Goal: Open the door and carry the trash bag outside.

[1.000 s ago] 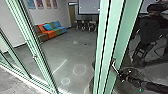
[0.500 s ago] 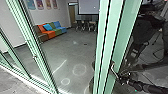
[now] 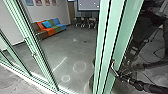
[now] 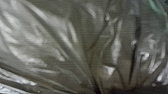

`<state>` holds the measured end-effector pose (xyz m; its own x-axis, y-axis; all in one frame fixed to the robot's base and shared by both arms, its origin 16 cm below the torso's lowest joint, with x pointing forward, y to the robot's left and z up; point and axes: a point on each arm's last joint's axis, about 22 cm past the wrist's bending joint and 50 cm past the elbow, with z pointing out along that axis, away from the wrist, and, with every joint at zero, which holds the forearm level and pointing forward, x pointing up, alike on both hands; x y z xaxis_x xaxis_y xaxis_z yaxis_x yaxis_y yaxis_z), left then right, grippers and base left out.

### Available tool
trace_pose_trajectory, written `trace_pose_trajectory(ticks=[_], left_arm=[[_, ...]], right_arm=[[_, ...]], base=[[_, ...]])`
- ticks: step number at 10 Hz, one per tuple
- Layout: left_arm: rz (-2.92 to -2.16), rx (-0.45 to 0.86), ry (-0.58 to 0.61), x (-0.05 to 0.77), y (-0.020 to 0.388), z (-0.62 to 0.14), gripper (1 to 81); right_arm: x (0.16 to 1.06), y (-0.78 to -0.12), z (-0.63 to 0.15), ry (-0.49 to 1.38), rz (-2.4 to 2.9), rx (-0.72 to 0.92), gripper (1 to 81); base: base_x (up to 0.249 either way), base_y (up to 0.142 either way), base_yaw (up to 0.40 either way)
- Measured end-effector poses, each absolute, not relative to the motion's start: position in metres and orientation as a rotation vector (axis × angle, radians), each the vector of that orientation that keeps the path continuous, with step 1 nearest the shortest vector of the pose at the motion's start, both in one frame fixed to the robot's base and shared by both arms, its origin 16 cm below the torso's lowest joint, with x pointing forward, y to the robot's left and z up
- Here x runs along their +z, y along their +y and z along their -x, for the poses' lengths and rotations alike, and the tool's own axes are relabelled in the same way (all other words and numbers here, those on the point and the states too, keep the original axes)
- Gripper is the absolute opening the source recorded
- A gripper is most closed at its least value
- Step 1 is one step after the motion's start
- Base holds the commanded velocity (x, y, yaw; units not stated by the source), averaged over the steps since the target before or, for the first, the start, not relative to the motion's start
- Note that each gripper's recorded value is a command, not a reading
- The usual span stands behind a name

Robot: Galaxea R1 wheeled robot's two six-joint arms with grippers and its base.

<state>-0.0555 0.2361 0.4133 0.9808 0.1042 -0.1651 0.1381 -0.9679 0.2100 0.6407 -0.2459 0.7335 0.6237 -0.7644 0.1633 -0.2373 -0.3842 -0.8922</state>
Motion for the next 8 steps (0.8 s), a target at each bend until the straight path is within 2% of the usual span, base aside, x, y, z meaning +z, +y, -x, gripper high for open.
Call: trace_pose_trajectory(ticks=[3,8], left_arm=[[-2.902,-0.306,0.188,0.414,0.237,0.078,1.0],[-2.902,-0.323,0.194,0.414,0.237,0.079,1.0]], right_arm=[[0.734,-0.258,-0.666,0.813,1.844,-0.759,81.1],[0.744,-0.291,-0.674,0.905,1.905,-0.68,81.1]], base=[[0.0,0.0,0.0],[0.0,0.0,0.0]])
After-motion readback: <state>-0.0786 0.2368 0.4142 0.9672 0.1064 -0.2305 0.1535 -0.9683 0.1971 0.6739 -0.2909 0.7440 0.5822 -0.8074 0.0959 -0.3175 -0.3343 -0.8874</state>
